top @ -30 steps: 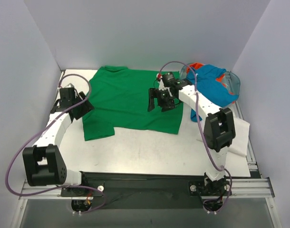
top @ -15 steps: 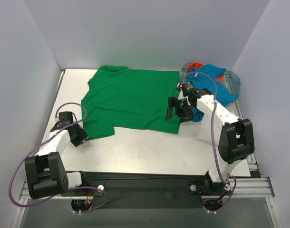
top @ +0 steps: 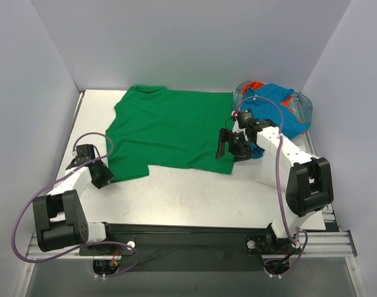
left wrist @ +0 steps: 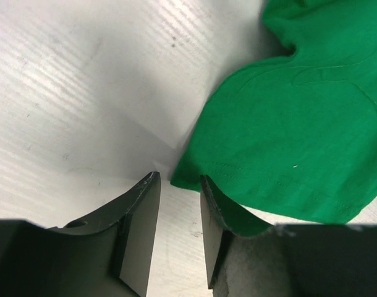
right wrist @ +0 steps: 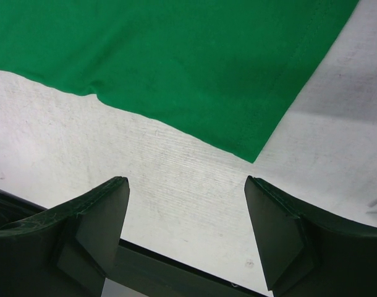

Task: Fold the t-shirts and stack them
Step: Grap the side of the flattened tshirt closest away from the robot with both arms

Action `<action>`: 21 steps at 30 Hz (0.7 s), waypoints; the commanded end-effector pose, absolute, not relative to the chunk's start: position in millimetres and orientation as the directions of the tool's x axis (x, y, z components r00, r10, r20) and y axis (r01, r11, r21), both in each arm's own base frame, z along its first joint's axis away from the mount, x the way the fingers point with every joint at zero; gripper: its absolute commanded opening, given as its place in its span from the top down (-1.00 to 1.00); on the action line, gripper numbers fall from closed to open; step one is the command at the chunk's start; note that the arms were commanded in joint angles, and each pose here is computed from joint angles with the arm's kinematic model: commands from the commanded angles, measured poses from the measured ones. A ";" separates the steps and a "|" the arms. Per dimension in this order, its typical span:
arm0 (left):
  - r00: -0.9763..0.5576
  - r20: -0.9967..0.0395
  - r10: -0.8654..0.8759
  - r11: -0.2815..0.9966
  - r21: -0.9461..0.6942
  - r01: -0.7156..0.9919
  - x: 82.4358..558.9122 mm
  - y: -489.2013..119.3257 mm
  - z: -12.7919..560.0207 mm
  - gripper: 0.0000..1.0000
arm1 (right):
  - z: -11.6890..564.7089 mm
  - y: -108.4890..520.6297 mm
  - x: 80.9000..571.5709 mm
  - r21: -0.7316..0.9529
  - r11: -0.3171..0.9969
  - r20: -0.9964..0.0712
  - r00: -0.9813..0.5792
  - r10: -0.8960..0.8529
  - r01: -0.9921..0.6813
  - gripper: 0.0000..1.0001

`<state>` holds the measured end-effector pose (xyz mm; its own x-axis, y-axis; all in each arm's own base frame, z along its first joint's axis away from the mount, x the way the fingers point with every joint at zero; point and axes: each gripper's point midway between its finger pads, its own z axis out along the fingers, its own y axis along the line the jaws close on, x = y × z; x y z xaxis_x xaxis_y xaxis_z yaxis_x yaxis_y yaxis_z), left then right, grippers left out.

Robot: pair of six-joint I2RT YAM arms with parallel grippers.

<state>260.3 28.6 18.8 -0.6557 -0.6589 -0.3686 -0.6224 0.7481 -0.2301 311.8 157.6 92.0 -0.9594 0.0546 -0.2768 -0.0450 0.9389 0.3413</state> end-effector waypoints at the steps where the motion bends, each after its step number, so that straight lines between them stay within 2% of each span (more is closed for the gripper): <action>1: -0.662 -0.388 -0.641 0.765 -0.263 -0.588 273.6 27.5 18.6 0.17 | 95.5 146.8 304.1 0.315 0.949 -0.284 -0.956 0.069 -0.025 -0.54; 6: -0.676 -0.365 -0.641 0.767 -0.274 -0.580 271.4 23.0 11.1 0.34 | 74.8 136.3 290.1 0.265 0.964 -0.243 -0.969 0.053 -0.014 -0.53; 11: -0.690 -0.344 -0.637 0.771 -0.292 -0.566 266.7 16.4 7.7 0.62 | 57.7 126.3 280.1 0.219 0.976 -0.209 -0.976 0.052 0.005 -0.51; 14: -0.691 -0.338 -0.640 0.769 -0.297 -0.566 263.2 14.7 6.8 0.73 | 46.3 121.8 275.2 0.194 0.981 -0.184 -0.982 0.052 0.015 -0.46; 18: -0.690 -0.335 -0.642 0.767 -0.301 -0.567 261.3 13.8 8.9 1.00 | 35.6 117.6 270.6 0.167 0.986 -0.160 -0.986 0.051 0.024 -0.33; 21: -0.678 -0.341 -0.651 0.759 -0.304 -0.576 259.7 16.9 13.4 1.00 | 28.7 113.1 274.7 0.140 0.990 -0.165 -0.985 0.055 0.032 -0.24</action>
